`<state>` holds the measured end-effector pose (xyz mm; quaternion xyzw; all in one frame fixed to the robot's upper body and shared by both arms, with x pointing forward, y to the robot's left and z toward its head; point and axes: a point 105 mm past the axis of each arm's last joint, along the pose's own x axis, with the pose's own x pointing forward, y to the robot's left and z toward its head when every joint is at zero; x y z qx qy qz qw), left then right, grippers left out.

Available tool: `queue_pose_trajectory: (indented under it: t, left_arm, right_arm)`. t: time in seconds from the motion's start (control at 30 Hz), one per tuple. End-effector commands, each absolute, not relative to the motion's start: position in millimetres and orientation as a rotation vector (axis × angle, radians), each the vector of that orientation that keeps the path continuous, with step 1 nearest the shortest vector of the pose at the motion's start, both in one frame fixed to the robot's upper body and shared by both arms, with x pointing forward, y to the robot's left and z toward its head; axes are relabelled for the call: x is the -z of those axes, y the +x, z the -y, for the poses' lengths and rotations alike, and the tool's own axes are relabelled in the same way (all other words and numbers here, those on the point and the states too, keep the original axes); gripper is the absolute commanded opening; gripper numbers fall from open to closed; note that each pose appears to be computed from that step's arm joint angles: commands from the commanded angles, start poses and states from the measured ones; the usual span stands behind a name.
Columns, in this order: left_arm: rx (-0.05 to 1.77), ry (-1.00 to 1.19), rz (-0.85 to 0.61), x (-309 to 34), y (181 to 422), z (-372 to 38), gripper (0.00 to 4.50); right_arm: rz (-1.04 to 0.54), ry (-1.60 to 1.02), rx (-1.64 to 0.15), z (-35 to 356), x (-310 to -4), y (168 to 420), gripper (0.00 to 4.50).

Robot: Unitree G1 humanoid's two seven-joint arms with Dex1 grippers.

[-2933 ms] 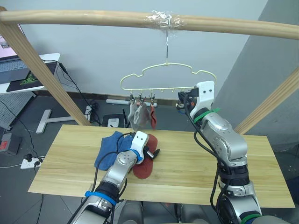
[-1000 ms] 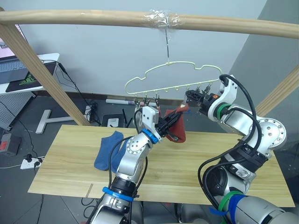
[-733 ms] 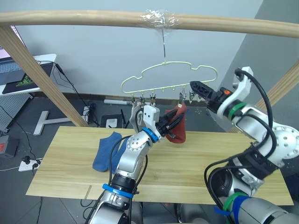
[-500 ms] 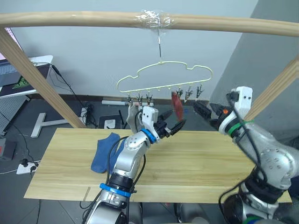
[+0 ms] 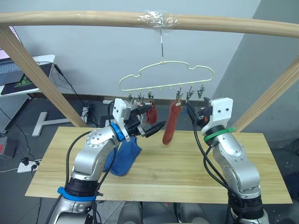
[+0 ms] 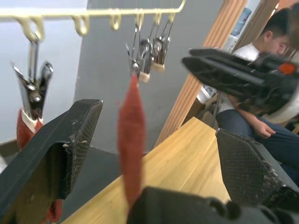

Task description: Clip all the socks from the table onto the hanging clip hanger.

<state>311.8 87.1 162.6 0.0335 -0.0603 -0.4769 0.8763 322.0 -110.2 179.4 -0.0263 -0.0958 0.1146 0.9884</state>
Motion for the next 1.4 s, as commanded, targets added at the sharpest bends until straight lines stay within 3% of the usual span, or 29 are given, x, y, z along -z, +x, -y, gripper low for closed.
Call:
queue_pose_trajectory:
  t: [0.03, 0.1, 0.83, 1.4]
  left_arm:
    - [1.026, 0.084, 0.198, -185, 303, -85, 4.5]
    - [1.027, 0.083, 0.198, -186, 302, -85, 4.5]
    - [1.01, 0.092, 0.202, -186, 297, -89, 4.5]
    - [1.05, 0.057, 0.262, -210, 297, -93, 4.5]
  right_arm:
    - [0.261, -0.069, -0.232, 107, -192, 325, 2.39]
    - [0.26, -0.074, -0.231, 106, -191, 329, 1.64]
    - [0.24, 0.012, -0.176, 100, -188, 367, 1.64]
    - [0.275, 0.02, -0.236, 83, -199, 373, 1.64]
